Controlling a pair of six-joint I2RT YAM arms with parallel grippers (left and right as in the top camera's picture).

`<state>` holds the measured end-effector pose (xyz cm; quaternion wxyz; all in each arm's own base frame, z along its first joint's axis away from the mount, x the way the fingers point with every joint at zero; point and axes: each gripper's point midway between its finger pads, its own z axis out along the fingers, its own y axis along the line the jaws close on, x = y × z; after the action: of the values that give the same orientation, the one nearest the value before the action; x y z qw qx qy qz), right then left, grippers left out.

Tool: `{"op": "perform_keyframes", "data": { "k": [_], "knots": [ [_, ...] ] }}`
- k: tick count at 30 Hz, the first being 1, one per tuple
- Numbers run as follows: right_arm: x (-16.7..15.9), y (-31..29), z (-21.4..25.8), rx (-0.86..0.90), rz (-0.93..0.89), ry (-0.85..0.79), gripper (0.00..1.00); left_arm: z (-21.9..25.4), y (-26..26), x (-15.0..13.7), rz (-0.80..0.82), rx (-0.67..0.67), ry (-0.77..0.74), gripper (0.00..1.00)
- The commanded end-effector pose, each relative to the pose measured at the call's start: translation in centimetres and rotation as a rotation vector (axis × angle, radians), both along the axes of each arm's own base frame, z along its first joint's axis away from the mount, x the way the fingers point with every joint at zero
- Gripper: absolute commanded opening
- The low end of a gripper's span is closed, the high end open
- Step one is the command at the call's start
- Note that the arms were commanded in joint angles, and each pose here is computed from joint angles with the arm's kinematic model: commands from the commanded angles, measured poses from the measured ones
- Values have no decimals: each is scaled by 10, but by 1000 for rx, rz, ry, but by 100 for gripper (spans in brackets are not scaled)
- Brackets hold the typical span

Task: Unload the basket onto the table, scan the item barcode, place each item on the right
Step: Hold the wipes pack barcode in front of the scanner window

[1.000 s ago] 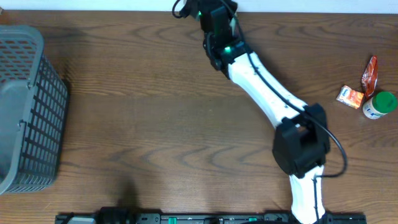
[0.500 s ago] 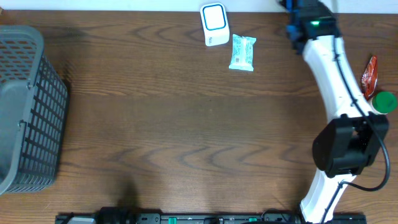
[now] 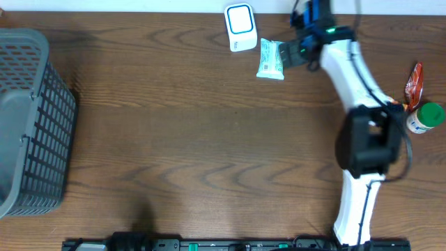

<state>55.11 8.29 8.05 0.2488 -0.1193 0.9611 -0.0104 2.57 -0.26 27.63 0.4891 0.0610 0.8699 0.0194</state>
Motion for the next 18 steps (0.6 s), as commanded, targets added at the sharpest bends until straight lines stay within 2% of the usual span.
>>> {"op": "perform_keyframes", "data": {
  "k": [1,7,11,18],
  "knots": [
    [2,28,-23,-1,-88,-1,99,0,1,-1,-1,13,-3,84],
    [17,72,-41,16,-185,-101,99,0,1,-1,-1,13,-4,84],
    [23,66,-53,-29,-290,-151,99,0,1,-1,-1,13,-4,84],
    [22,56,-69,-12,-368,-132,99,0,1,-1,-1,13,-4,84]
  ]
}}
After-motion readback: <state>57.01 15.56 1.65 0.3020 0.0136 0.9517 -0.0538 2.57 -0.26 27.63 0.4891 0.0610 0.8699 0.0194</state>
